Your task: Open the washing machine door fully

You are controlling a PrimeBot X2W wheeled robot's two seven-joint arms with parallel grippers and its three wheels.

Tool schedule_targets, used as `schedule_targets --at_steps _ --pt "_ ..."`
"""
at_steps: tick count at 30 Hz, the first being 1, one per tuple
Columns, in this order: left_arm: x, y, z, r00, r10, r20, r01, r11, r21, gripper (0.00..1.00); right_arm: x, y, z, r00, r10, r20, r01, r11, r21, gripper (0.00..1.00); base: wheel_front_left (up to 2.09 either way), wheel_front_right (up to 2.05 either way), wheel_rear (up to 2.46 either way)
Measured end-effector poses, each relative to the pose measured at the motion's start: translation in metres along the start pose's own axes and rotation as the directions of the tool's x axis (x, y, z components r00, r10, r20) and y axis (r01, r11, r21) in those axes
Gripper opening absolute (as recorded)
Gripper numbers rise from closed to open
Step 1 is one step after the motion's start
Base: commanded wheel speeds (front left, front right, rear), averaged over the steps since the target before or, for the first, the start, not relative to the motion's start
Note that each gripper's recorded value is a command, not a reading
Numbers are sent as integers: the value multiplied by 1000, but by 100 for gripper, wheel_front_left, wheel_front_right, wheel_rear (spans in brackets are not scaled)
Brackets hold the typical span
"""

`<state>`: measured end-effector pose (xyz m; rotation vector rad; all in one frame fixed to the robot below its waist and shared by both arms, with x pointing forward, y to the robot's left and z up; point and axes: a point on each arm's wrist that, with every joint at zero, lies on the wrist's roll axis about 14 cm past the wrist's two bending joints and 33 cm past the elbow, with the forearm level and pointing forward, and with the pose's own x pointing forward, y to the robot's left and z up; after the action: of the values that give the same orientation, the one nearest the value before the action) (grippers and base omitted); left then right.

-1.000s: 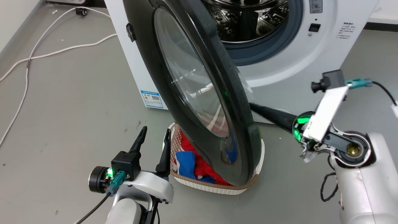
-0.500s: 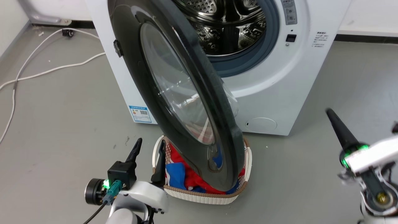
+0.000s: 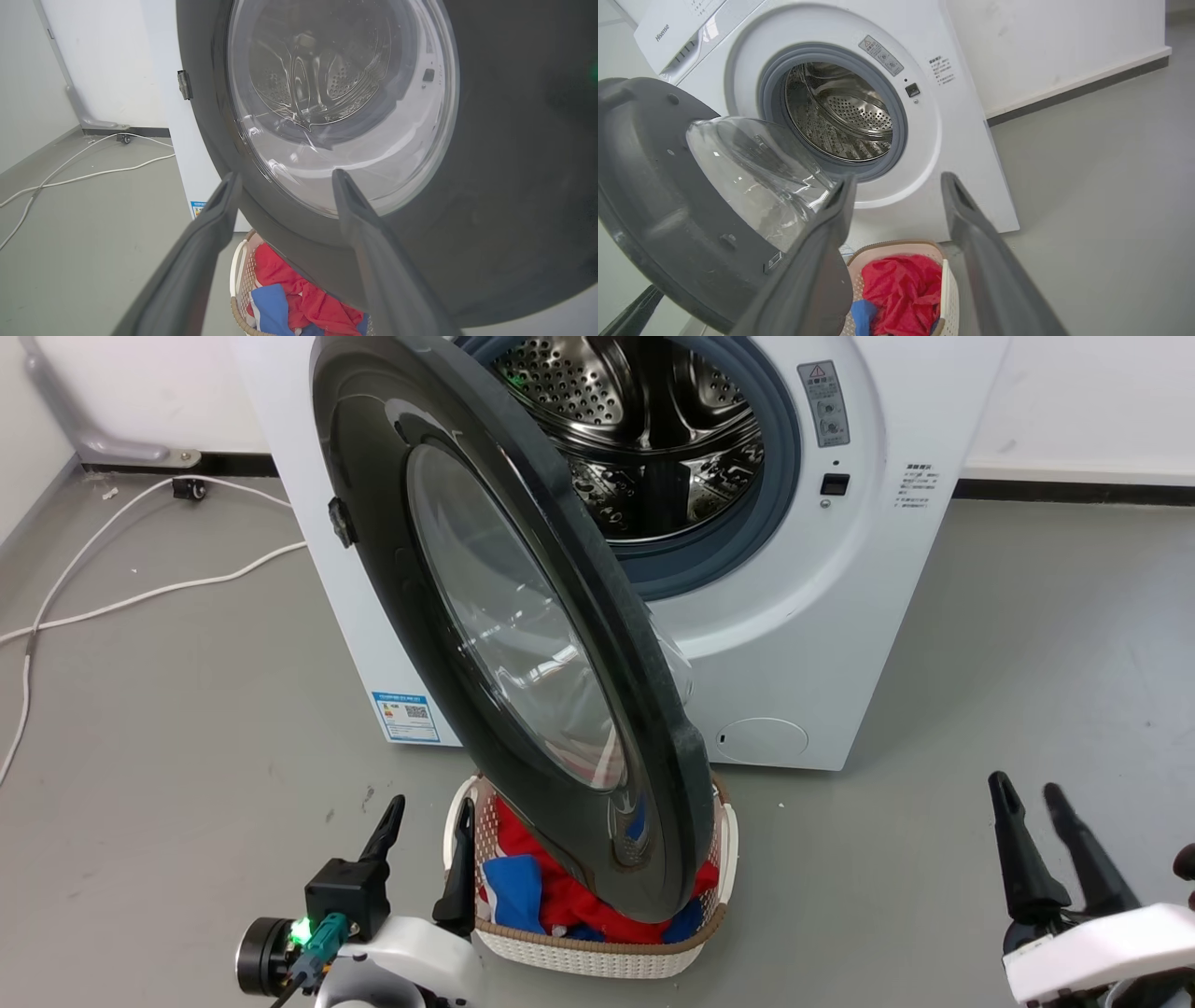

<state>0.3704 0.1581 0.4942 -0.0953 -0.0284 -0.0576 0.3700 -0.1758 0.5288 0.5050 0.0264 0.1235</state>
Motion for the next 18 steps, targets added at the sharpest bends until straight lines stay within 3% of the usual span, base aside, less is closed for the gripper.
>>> schedule_targets --at_steps 3,7,9,13,18 --pt "-1 0 0 1000 -1 -1 1 1000 0 100 -5 0 9 999 -2 52 8 994 -108 100 0 0 0" --pt "-2 1 -1 1000 0 -2 0 1000 2 100 -8 3 25 993 25 119 14 948 -319 100 0 0 0" --pt "-3 1 0 1000 -1 1 1 1000 5 100 -9 5 29 989 36 142 20 927 -373 100 0 0 0" --pt "-4 1 3 1000 -4 8 4 1000 10 100 -17 0 22 992 13 127 42 906 -421 100 0 0 0" --pt "-9 3 3 1000 1 8 -1 1000 17 100 -31 -7 3 997 -29 67 55 905 -421 100 0 0 0"
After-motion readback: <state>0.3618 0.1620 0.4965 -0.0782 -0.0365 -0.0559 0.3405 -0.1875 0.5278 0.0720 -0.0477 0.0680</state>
